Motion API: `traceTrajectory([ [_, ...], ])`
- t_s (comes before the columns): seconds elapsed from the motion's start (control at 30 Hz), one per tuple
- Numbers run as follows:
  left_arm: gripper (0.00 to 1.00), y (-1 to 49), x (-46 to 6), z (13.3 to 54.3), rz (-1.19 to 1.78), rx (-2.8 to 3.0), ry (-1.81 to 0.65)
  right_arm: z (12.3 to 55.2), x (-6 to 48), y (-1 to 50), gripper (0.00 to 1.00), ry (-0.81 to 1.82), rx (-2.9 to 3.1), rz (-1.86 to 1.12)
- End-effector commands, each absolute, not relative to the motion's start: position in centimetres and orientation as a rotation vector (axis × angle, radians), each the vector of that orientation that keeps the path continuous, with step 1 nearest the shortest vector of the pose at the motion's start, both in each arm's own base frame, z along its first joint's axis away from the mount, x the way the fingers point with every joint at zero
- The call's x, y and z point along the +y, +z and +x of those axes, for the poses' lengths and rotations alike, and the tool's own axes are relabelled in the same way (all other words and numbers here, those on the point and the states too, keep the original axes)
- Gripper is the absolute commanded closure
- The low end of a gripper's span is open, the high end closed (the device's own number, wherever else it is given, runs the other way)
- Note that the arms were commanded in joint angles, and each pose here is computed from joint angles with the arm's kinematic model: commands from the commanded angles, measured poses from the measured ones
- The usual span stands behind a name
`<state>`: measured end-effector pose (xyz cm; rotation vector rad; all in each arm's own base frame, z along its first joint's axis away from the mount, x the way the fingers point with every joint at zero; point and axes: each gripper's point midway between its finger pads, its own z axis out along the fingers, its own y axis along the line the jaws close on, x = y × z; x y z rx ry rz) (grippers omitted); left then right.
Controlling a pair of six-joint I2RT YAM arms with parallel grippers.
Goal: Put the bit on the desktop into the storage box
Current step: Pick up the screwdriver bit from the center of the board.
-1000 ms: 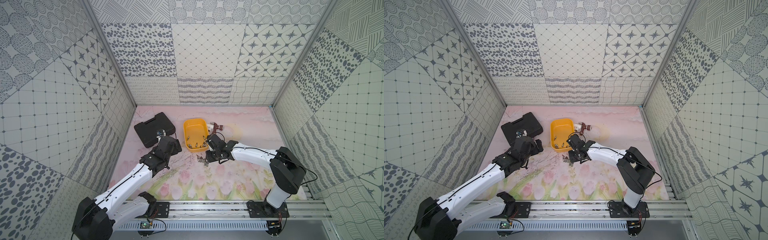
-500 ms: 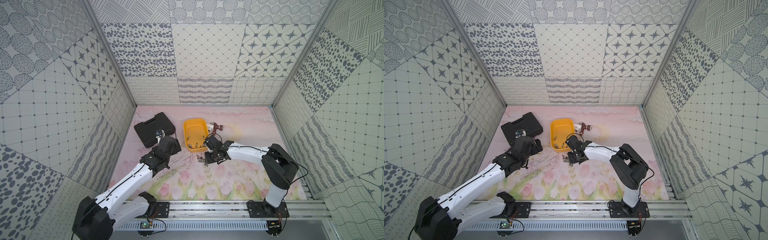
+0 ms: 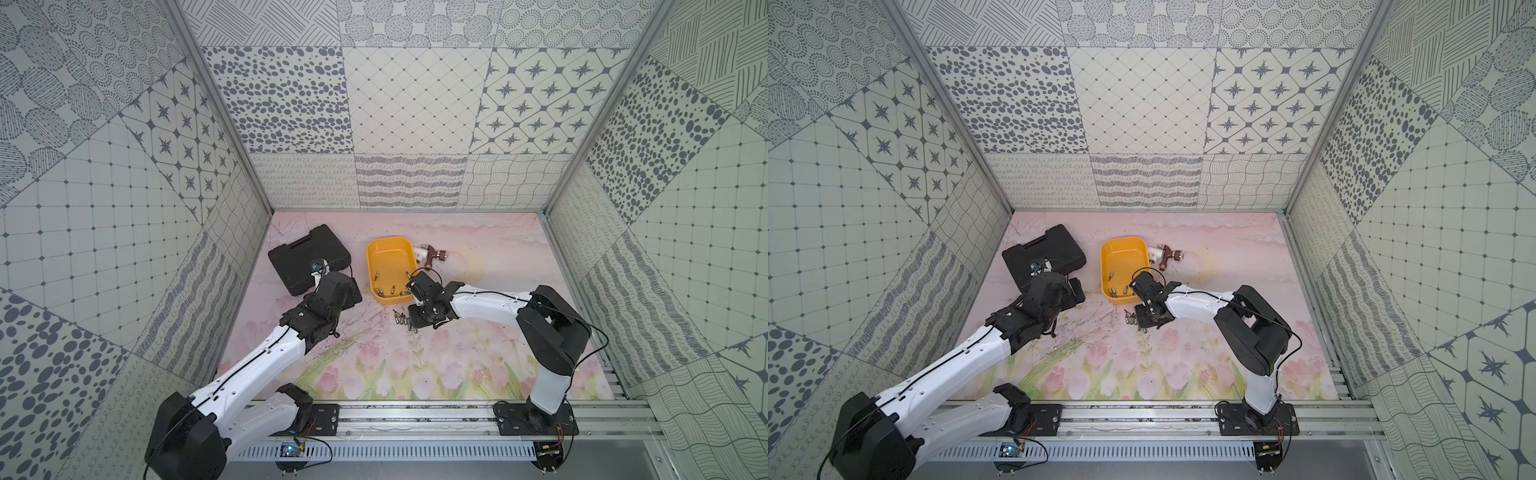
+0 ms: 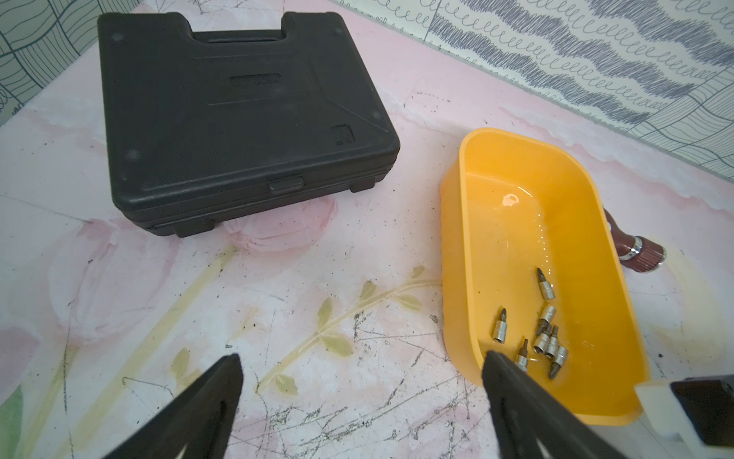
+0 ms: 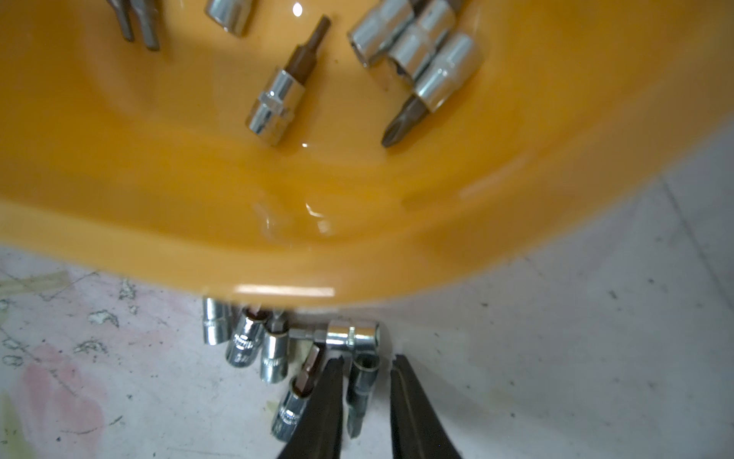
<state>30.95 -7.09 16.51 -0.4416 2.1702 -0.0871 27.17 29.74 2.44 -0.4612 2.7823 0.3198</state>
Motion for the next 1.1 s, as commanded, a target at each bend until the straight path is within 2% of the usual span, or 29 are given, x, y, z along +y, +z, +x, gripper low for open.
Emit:
traceTrajectory([
  [0.0,0.01,16.8,-6.9,31.2,-0.467,2.153,-0.089,27.6,30.0,2.7,0.77,0.302,2.760,-0.468],
  [0.77,0.01,16.5,-6.4,30.8,-0.476,2.156,-0.069,26.8,27.3,0.9,0.80,0.093,2.838,-0.509],
  [1.07,0.01,16.6,-6.3,30.8,-0.476,2.153,-0.067,26.7,26.9,1.4,0.86,0.067,2.835,-0.520],
])
